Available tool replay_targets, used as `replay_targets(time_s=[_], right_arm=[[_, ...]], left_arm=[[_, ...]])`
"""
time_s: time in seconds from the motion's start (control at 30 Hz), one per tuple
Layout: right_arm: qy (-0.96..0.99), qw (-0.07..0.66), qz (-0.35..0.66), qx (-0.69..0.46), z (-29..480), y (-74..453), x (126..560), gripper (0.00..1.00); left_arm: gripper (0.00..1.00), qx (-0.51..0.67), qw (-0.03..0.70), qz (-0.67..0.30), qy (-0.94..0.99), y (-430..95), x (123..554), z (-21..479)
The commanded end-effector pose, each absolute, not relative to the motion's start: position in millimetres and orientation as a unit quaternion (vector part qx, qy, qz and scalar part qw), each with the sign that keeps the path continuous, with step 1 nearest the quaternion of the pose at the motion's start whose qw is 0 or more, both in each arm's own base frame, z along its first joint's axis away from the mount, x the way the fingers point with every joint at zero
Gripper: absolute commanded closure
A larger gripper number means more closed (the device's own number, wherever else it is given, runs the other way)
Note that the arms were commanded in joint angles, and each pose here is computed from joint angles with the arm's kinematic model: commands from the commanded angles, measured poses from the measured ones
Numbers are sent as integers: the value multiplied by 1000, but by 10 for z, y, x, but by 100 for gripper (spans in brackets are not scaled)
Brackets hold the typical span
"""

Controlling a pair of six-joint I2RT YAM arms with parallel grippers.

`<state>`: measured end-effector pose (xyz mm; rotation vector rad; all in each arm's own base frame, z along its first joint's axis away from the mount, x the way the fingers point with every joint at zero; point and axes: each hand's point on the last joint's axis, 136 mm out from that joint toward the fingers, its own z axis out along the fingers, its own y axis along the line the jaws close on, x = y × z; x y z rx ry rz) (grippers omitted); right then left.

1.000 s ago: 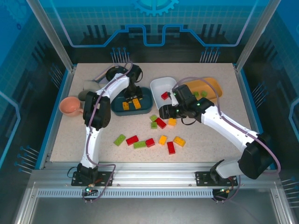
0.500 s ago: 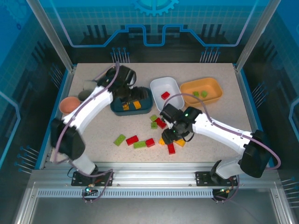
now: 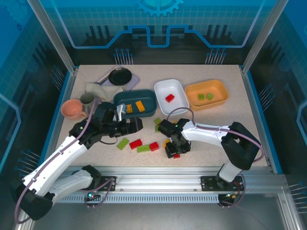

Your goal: Sort the legos into containers by color

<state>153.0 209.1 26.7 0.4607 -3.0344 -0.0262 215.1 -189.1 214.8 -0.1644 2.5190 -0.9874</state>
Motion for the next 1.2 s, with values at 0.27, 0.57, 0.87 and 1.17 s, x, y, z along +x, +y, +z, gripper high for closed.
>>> replay_targets(time_s=[0.27, 0.57, 0.87, 1.17], right_arm=[[-991, 33, 14, 130, 129, 2142, 1598, 66], [-992, -92, -3, 92, 1223, 1949, 2260, 75], [-994, -106, 19, 2, 1264, 1853, 3723, 76], [-993, -39, 36, -103, 729, 1786, 4329, 72]], left_arm=[[10, -59, 201, -365, 907, -1895, 2047, 2111], [11, -62, 244, -370, 894, -1969, 2337, 2522], [11, -86, 271, -374, 883, -2131, 3027, 2773], [11, -88, 265, -363, 889, -2157, 3225, 2714]])
